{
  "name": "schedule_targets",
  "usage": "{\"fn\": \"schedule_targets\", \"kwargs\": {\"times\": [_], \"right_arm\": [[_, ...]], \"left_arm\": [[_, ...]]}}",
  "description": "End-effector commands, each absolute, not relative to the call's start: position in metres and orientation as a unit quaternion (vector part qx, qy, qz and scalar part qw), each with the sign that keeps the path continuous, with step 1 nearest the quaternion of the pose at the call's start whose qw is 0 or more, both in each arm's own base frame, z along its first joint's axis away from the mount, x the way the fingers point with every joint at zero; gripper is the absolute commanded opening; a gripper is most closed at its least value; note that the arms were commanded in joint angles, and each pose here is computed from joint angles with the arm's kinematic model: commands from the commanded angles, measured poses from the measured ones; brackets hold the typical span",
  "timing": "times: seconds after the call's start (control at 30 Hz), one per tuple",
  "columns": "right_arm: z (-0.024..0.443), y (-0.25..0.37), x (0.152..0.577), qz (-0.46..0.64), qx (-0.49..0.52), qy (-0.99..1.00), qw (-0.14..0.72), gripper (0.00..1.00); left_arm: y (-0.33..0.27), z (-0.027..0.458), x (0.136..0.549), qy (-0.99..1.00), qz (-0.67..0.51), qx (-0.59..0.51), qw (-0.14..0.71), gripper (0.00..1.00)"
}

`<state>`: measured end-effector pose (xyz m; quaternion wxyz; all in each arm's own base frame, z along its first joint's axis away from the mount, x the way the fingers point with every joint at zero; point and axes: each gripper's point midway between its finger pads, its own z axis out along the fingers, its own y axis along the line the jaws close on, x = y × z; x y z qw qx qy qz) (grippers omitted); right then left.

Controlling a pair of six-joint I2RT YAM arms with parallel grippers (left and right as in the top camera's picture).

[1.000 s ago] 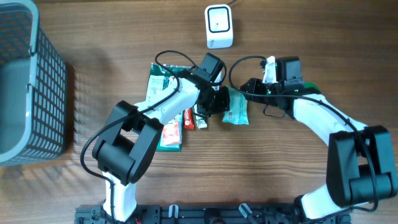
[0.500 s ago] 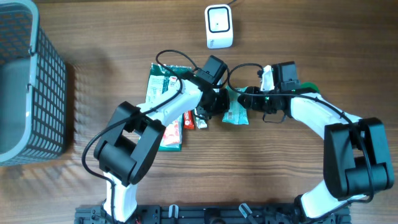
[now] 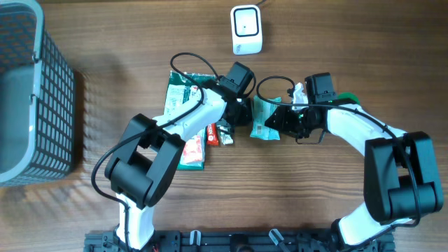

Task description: Scan the item barcode

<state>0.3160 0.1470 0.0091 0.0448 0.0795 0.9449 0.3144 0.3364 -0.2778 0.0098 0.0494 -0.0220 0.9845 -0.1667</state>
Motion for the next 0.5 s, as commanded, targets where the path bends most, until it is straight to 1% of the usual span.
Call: {"fn": "schedule_targets", "kwargs": {"times": [0.0,0.13,0.23,0.33,0.4,0.47], "right_arm": [[0.01,0.163,0.305,0.363,0.102,0.926,0.002,0.5],[0.009,0.162,0.303,0.361,0.106,0.926,-0.005,0.51],[0.013,0.16,0.307,0.356,0.104,0.929,0.005,0.57],[0.02,0.149,0.33,0.316,0.102,0.942,0.053,0.58],[0.019,0.131,0.355,0.26,0.108,0.954,0.108,0.63],[0.022,0.127,0.369,0.25,0.105,0.952,0.141,0.62]], "left_arm": [[-0.273,0.007,0.345,0.984,-0.162,-0.025,0.064,0.28],[-0.273,0.008,0.349,0.984,-0.165,-0.027,0.068,0.29],[-0.268,0.008,0.353,0.983,-0.165,-0.034,0.07,0.3],[-0.263,0.008,0.356,0.983,-0.165,-0.041,0.071,0.3],[-0.261,0.008,0.358,0.983,-0.166,-0.044,0.07,0.3],[-0.264,0.01,0.358,0.98,-0.184,-0.045,0.062,0.27]]}}
